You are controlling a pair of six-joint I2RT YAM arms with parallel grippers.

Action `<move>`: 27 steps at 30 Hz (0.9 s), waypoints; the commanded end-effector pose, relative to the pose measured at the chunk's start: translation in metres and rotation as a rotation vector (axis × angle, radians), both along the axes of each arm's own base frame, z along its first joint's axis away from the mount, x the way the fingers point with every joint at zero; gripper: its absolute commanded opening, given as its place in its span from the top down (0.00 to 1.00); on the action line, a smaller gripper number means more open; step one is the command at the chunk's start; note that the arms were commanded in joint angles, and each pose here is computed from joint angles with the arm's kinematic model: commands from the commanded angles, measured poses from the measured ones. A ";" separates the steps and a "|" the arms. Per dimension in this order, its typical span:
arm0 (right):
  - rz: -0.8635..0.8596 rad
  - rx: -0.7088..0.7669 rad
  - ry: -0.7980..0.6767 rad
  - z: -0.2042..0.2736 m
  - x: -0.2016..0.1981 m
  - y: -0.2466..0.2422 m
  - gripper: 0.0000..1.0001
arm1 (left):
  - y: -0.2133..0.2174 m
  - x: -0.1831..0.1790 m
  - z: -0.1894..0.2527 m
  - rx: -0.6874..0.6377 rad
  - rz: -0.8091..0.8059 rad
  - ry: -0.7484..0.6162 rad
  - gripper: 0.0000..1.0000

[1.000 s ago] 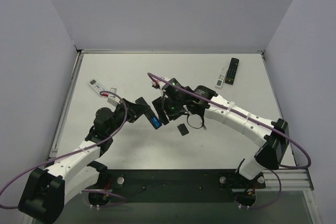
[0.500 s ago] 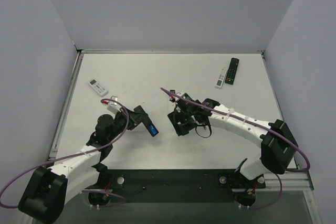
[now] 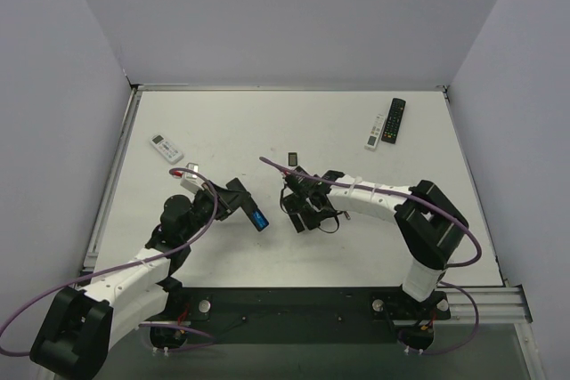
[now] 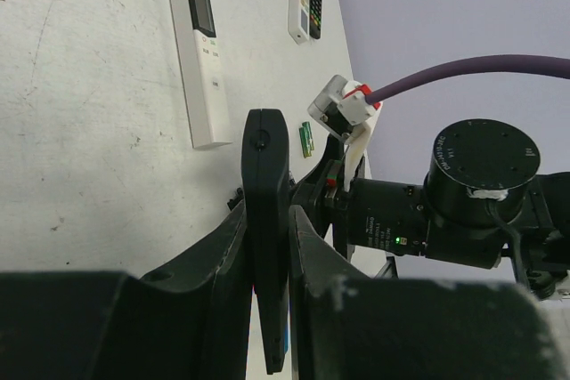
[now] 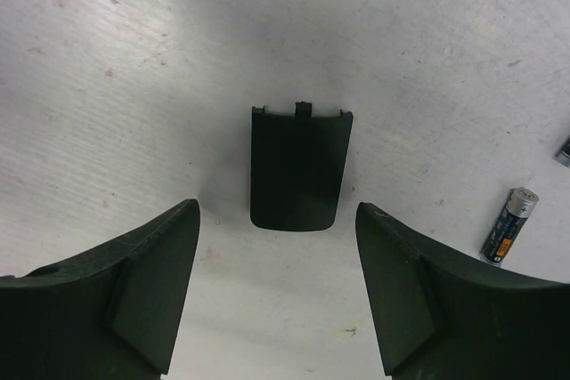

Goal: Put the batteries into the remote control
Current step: Pick up the battery cover at the center of the board.

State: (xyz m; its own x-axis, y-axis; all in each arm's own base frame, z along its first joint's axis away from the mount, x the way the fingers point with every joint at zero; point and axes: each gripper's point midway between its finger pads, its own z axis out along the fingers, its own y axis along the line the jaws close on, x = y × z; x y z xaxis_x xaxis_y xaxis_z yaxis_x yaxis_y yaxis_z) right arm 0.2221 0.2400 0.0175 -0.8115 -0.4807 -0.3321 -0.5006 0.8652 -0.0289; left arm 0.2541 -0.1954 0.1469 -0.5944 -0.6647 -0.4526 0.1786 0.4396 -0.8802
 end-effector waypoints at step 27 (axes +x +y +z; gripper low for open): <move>0.003 0.027 0.026 0.018 -0.006 -0.014 0.88 | -0.006 0.011 0.033 -0.110 0.010 -0.058 1.00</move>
